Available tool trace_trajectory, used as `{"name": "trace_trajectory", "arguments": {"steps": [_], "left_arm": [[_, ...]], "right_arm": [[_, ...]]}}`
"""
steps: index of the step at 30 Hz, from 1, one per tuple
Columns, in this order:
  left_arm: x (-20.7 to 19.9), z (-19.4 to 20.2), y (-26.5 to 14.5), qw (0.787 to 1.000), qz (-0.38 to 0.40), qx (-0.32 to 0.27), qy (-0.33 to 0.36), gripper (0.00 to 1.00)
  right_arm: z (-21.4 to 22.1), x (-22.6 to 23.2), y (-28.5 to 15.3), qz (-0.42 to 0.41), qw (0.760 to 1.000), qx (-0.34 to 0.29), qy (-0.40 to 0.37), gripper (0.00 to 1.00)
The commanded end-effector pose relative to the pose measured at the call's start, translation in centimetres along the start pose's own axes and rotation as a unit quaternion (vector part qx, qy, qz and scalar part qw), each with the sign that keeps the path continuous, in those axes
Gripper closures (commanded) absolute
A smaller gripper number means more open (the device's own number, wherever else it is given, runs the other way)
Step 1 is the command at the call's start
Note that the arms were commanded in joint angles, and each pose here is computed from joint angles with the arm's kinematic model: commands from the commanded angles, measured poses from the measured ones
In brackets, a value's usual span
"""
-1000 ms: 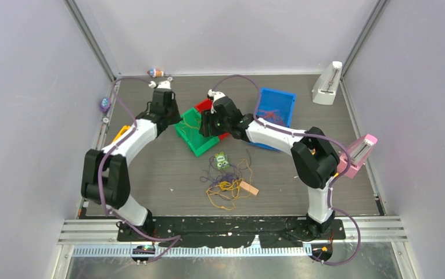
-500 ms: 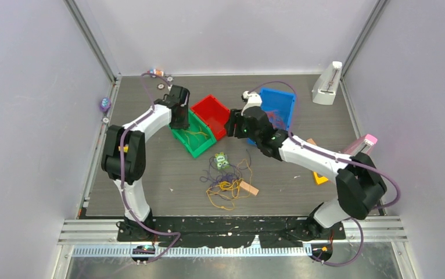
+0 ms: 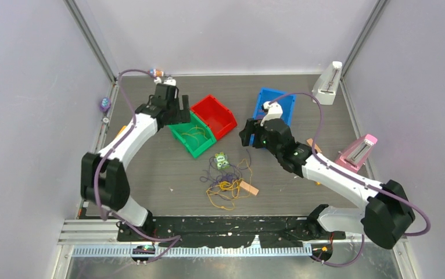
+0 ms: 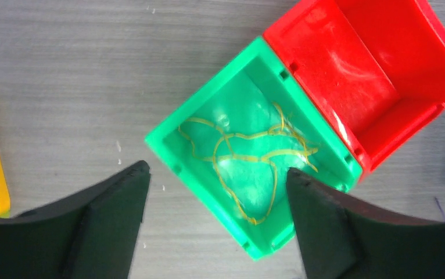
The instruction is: Untangle the cables
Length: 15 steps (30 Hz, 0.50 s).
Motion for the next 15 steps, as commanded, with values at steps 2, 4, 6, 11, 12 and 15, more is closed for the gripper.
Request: {"name": "trace_trajectory", "arguments": {"steps": [2,4,6,11,12,15], "left_arm": [[0.8,0.6,-4.6,0.994,0.043,-0.084,-0.051,0.01],[1.0,2.1,-5.8,0.992,0.07,-0.09,-0.059,0.01],[0.9,3.9,-7.0,0.99,0.092,-0.092,-0.054,0.0],[0.1,9.0,-8.7,0.984,0.163,-0.068,-0.022,0.01],[-0.3,10.0,-8.9,0.981,0.185,-0.061,-0.013,0.03],[-0.7,12.5,-9.1,0.973,0.222,-0.058,0.015,0.07]], "right_arm": [[1.0,-0.9,-2.4,-0.014,1.0,0.001,-0.017,0.18],[2.0,-0.9,-3.2,-0.028,0.999,0.021,-0.023,0.13],[2.9,-1.1,-3.9,-0.035,0.998,0.04,-0.025,0.06],[5.3,-1.3,-5.0,-0.052,0.993,0.095,-0.038,0.0],[5.6,-1.2,-5.1,-0.06,0.993,0.098,-0.041,0.01],[7.2,-0.7,-5.3,-0.108,0.987,0.112,-0.045,0.03]]}}
Point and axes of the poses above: each gripper's point midway between its finger pads, its own y axis out along the fingers, its own x axis along the line the jaws close on, z = x × y, the point moved 7 cm from there along -y, back along the fingers, and after that the axes turned 11 degrees about -y, right-handed, at the moved point
